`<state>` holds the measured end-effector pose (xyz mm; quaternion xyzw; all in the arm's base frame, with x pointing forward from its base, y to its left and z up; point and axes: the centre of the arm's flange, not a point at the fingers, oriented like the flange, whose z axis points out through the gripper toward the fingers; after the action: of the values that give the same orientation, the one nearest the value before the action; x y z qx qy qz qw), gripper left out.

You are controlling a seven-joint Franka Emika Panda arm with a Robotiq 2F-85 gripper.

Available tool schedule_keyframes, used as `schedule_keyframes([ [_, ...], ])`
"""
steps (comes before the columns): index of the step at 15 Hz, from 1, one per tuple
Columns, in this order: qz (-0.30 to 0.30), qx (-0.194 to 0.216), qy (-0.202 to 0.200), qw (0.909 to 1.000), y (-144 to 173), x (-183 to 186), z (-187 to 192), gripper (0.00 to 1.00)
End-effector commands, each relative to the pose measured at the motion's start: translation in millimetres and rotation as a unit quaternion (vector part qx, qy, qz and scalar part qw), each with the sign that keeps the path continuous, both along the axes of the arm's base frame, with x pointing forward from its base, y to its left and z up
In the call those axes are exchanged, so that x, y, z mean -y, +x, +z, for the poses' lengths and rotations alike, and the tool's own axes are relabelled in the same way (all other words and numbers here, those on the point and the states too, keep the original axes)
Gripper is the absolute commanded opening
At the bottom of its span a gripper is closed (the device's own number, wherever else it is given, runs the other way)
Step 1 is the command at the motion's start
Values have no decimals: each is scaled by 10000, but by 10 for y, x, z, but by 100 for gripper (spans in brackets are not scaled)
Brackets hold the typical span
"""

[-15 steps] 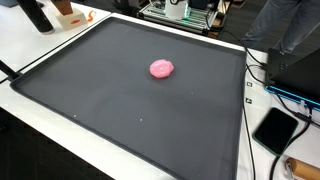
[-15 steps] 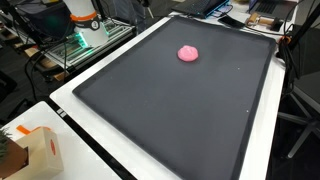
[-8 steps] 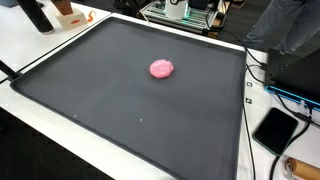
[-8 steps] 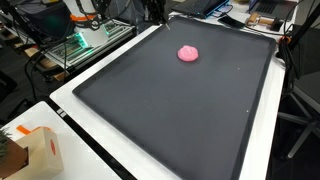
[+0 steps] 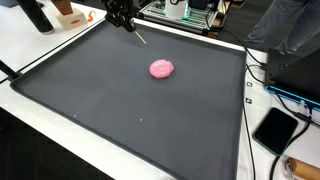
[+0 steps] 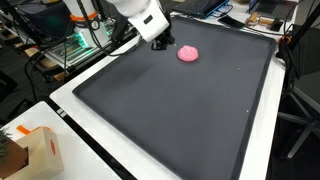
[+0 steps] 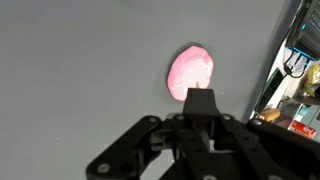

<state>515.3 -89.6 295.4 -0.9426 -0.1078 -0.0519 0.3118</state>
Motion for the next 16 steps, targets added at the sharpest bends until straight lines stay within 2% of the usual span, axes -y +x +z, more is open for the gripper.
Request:
schedule_keyframes([
  [1,-112,-33,190,9998,170,111,-298,4],
  [6,-275,-234,317,9988,267,165,-557,4],
  [16,-366,-497,156,9980,461,62,-763,4],
])
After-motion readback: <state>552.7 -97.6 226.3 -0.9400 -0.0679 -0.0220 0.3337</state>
